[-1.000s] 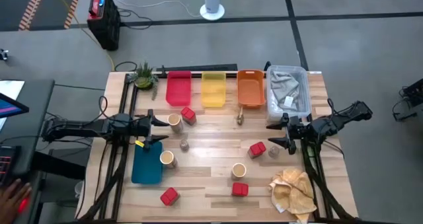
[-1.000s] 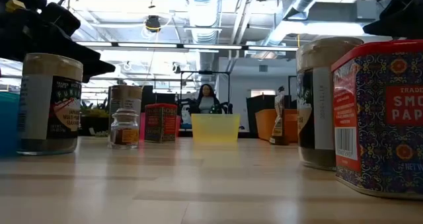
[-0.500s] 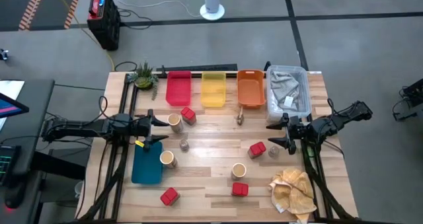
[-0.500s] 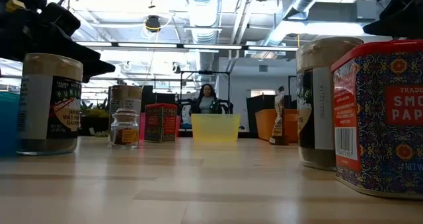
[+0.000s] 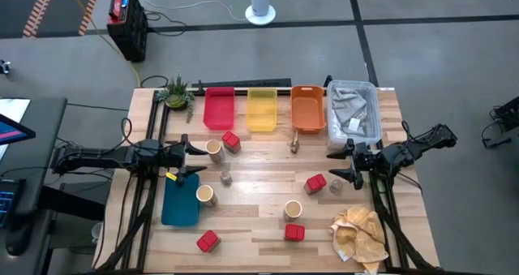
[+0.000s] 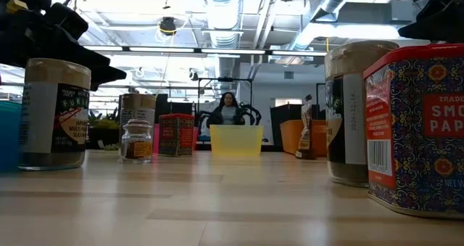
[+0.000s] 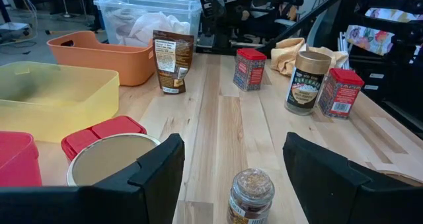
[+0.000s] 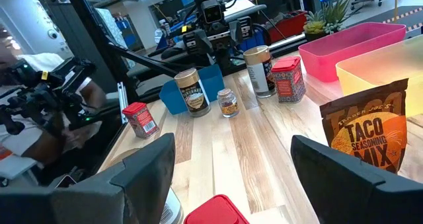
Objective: Sort spices by type
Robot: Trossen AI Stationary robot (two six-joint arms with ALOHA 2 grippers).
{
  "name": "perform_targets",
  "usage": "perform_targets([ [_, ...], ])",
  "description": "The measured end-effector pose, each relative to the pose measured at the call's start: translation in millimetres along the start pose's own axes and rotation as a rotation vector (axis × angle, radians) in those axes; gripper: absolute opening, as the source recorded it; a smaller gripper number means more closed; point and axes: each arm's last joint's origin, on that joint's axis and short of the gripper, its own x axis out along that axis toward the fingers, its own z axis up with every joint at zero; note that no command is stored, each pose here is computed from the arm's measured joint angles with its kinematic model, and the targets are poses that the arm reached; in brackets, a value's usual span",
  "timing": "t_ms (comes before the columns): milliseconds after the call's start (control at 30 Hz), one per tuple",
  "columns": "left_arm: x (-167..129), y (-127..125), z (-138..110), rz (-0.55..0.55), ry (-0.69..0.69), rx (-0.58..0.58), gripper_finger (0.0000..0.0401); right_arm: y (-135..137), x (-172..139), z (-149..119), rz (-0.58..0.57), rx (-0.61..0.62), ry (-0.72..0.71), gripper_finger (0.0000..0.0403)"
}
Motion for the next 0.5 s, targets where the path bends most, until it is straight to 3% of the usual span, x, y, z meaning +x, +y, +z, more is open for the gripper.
perform_targets([
  [500, 0.0, -0.1, 1.6, -0.001, -0.017, -0.053, 0.0245, 0.0, 0.0, 0.1, 0.000, 0.000, 0.000, 0.0327],
])
